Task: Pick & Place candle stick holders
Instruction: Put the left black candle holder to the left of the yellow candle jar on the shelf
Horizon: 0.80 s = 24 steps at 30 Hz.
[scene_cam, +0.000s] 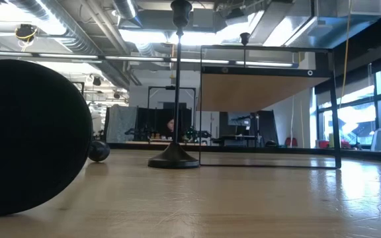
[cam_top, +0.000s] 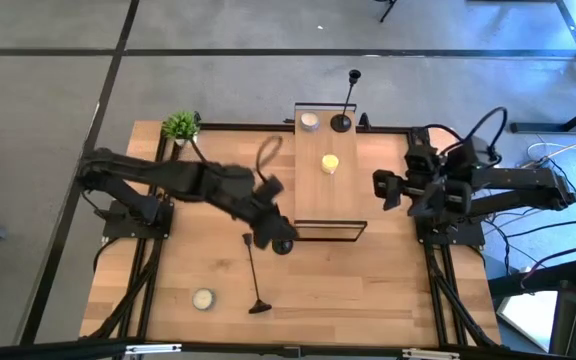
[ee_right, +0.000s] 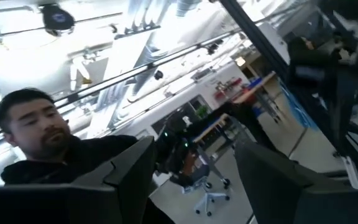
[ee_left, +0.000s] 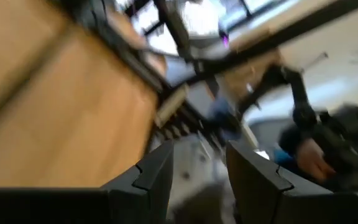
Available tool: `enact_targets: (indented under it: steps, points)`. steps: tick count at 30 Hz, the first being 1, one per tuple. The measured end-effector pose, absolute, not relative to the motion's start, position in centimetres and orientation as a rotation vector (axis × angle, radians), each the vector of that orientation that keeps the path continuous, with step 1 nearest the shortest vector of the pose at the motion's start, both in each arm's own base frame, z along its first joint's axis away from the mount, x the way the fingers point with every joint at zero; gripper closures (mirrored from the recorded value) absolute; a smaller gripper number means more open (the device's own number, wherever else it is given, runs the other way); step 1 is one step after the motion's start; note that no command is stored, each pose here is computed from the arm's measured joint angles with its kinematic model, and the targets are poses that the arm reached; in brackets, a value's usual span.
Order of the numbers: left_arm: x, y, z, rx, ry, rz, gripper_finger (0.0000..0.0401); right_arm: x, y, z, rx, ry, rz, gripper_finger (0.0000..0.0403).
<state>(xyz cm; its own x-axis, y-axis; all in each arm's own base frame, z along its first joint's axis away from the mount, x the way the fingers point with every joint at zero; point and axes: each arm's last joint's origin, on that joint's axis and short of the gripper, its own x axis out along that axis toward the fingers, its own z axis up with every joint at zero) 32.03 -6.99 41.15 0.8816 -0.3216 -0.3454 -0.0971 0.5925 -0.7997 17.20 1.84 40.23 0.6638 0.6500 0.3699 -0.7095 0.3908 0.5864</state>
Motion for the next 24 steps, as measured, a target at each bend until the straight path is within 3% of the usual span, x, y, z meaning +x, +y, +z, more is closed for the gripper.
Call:
enact_targets:
  steps: [18,24]
  points:
    - [32.6,-17.9,35.3,-1.278,1.102,-0.311,0.0258,17.3,1.9,40.0,0.764,-0.072,0.858,0.0176]
    - [30.6,-19.4,34.1,-1.328,1.345,-0.172,0.0258,17.6,1.8,39.5,0.773,-0.022,0.83,0.0176]
